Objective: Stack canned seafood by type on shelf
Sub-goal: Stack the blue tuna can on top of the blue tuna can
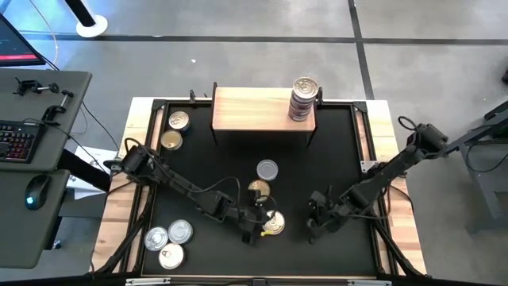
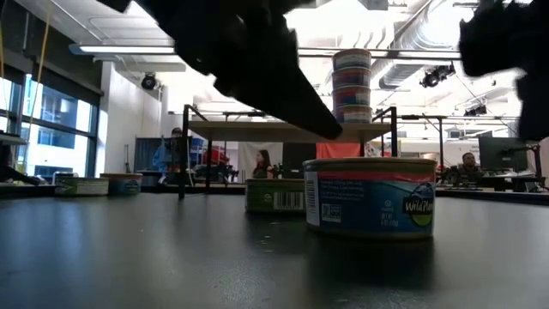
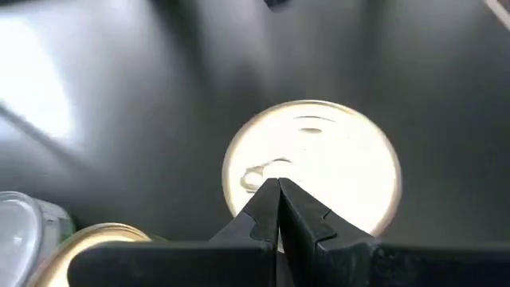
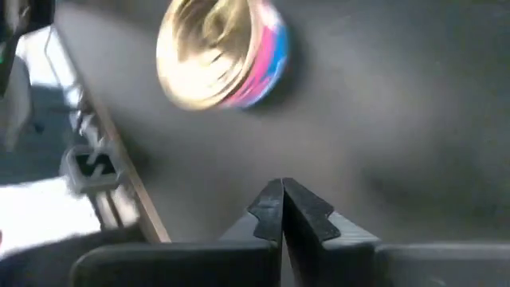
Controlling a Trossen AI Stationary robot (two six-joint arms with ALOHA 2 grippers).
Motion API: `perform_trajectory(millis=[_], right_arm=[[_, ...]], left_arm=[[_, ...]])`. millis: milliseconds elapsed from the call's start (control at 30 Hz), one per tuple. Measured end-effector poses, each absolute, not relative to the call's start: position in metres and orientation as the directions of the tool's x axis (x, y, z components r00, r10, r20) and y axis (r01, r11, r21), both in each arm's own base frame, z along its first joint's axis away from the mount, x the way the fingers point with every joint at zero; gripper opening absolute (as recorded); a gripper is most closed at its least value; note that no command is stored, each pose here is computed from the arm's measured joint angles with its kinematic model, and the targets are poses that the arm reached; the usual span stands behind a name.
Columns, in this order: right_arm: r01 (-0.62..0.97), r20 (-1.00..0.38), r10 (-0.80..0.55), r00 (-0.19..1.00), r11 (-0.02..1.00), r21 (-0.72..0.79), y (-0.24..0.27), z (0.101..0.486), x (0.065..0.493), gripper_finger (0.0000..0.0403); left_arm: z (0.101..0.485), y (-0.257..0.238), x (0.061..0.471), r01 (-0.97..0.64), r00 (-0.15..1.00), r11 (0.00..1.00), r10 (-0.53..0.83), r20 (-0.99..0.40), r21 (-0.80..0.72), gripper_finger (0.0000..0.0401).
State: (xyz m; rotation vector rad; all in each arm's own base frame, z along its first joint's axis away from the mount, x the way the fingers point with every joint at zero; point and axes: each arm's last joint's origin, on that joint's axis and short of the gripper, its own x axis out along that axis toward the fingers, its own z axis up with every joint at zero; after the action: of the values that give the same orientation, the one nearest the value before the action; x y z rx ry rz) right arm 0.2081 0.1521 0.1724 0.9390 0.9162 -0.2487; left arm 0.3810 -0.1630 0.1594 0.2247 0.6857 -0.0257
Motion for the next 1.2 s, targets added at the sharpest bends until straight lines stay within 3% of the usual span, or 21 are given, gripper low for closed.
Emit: perform_trajectory(millis=[467,867,1200], right_arm=[[0.663,-0.831,0.153,0.534,0.535,0.525,0.141,0.128,0.257,0.0000],[0.657,-0.803,0.171,0.571,0.492,0.572,0.143,0.129,0.263,0.0000],[0.604,-0.718,0.171,0.675,0.430,0.671,0.145,0.137,0.273,0.0000]], left_arm=[[0.148,-0.174,0.373,0.056,0.726,0.991,0.043,-0.686,0.122,0.0000],[0.140,-0.177,0.365,-0.047,0.749,0.999,0.034,-0.662,-0.001,0.0000],[0.134,-0.179,0.361,-0.047,0.754,0.996,-0.011,-0.657,-0.071,0.0000]])
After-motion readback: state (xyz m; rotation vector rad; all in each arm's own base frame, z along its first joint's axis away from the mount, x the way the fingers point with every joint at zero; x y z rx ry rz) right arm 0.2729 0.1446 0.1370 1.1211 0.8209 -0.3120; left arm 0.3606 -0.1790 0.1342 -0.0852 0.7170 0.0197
